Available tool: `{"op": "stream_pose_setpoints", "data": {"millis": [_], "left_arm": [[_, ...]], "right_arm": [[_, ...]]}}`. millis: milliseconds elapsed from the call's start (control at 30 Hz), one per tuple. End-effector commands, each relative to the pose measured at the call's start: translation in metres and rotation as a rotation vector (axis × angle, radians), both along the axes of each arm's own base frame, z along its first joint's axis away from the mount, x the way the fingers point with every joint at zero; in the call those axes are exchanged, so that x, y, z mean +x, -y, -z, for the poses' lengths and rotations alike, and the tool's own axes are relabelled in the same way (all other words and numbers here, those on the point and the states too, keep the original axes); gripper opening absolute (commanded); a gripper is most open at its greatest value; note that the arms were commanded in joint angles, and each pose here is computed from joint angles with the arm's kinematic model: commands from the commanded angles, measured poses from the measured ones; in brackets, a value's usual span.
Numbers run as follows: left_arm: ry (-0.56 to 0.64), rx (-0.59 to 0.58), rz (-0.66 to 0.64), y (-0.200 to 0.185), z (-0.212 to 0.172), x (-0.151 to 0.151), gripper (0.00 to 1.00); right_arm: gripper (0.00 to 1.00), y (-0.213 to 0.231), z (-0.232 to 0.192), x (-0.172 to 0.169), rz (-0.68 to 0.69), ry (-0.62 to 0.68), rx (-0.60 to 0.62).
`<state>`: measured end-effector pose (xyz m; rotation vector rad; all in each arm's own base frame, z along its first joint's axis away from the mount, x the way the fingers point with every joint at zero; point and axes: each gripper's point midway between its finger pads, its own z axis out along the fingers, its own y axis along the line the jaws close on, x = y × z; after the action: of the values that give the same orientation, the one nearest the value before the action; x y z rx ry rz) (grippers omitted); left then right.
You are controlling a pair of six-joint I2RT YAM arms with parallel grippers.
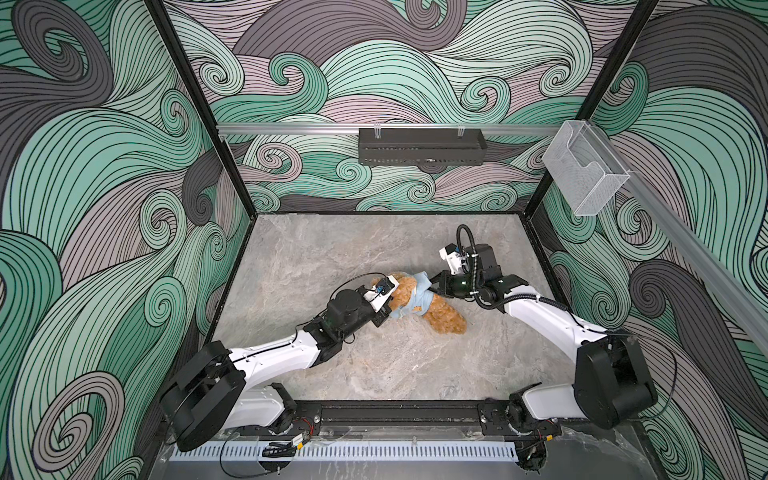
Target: Dress the teddy bear
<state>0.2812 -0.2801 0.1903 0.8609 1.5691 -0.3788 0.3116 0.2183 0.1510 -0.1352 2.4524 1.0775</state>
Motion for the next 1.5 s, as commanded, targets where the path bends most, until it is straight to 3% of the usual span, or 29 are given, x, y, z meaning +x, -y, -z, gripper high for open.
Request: {"op": "stream_pose_setpoints", "data": {"millis": [0,200,367,533,700,900,1000,1167,1467], "left_arm": [[0.017,-0.053,-0.156,-0.027,-0.015,0.012,0.0],[-0.052,-0.085,-0.345,-0.055,-0.005,0.024,0.0],[-0.079,-0.045,-0.454,-0.072,0.006,0.03,0.0],[-0.101,-0.026,-0.56,-0.091,0.012,0.031,0.0],[-0.164,-0.055,-0.493,-0.08,0.02,0.024,0.0],[-0.207,-0.08,-0.357,-0.056,0.018,0.016,0.0],[-0.233,-0.104,-0.329,-0.049,0.016,0.015,0.0],[-0.264,-0.133,-0.331,-0.045,0.015,0.016,0.0],[-0.274,-0.131,-0.336,-0.046,0.012,0.016,0.0]], "right_arm": [[0.04,0.043,0.02,0.012,0.173,0.014,-0.122],[0.01,0.055,0.02,0.007,0.217,0.033,-0.128],[0.0,0.065,0.015,0.005,0.248,0.056,-0.134],[0.0,0.089,0.021,0.002,0.308,0.065,-0.204],[0.02,0.093,0.017,0.005,0.316,0.086,-0.215],[0.29,0.061,-0.02,0.006,0.169,0.226,-0.068],[0.36,0.048,-0.035,-0.007,0.085,0.361,-0.089],[0.4,0.006,-0.03,-0.043,-0.084,0.548,-0.098],[0.34,-0.041,0.011,-0.045,-0.184,0.518,-0.103]]}}
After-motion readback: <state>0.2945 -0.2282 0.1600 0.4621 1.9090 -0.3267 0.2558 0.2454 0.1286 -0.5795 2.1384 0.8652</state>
